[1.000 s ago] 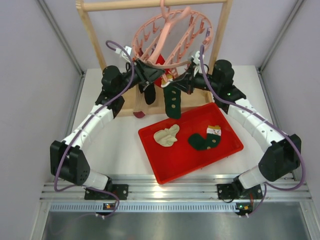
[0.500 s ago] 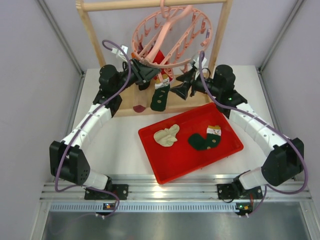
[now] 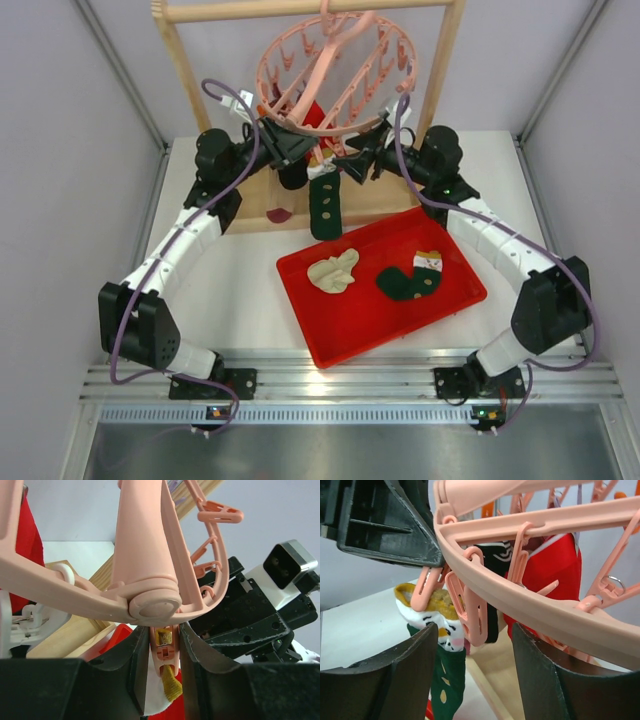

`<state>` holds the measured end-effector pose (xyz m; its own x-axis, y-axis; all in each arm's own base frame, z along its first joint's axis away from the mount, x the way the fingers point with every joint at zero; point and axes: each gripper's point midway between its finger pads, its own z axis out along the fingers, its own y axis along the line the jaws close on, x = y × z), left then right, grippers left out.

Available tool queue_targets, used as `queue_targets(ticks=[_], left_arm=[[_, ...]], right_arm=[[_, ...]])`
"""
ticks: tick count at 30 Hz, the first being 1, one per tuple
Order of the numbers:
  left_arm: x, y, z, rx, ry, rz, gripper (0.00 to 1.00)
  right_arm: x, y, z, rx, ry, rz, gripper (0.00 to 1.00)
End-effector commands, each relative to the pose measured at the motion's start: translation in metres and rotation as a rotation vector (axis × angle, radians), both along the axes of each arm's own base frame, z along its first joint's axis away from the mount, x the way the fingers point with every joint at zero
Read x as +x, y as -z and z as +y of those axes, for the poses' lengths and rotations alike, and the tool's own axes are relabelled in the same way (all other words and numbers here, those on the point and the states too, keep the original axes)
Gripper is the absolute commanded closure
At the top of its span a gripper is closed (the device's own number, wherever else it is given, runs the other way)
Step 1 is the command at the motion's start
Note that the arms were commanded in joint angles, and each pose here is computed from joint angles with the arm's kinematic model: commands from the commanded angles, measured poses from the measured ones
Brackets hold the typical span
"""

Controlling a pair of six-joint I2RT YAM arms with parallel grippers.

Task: Clip the socks to the hanger
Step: Clamp the sock onto the hanger.

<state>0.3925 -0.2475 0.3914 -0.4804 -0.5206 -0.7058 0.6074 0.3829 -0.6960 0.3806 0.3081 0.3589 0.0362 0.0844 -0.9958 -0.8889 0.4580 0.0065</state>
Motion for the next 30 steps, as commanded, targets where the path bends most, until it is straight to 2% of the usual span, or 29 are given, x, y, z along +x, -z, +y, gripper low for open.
queue_targets(ticks=[1, 4, 7, 10, 11, 14, 16, 21, 25, 30], left_arm=[[-0.012, -0.048, 0.009, -0.052, -0.016, -0.137, 0.71], [-0.013, -0.046, 0.009, -0.050, -0.013, -0.134, 0.71], [-0.012, -0.045, 0.009, -0.051, -0.014, -0.130, 0.72], [-0.010, -0.044, 0.011, -0.050, -0.023, -0.125, 0.72], [-0.010, -0.043, 0.012, -0.052, -0.028, -0.122, 0.71], [-0.009, -0.043, 0.015, -0.053, -0.040, -0.120, 0.68], [-0.011, -0.044, 0.017, -0.050, -0.049, -0.118, 0.66], [-0.022, -0.044, 0.027, -0.029, -0.075, -0.138, 0.55], [-0.038, -0.050, 0.040, 0.023, -0.132, -0.220, 0.49], [-0.060, -0.059, 0.046, 0.109, -0.139, -0.328, 0.47]], right_arm=[[0.001, -0.042, 0.009, 0.073, -0.013, -0.112, 0.39], [0.004, -0.045, 0.011, 0.088, -0.010, -0.122, 0.39], [0.002, -0.048, 0.014, 0.105, -0.029, -0.119, 0.47], [-0.006, -0.052, 0.016, 0.110, -0.052, -0.129, 0.63], [-0.008, -0.053, 0.016, 0.110, -0.055, -0.131, 0.72], [-0.015, -0.049, 0.016, 0.103, -0.060, -0.126, 0.91], [-0.019, -0.048, 0.015, 0.097, -0.059, -0.121, 0.98], [-0.030, -0.042, 0.008, 0.070, -0.032, -0.125, 1.00], [-0.035, -0.038, 0.008, 0.037, 0.008, -0.143, 1.00], [-0.033, -0.035, 0.009, 0.001, 0.070, -0.161, 1.00]])
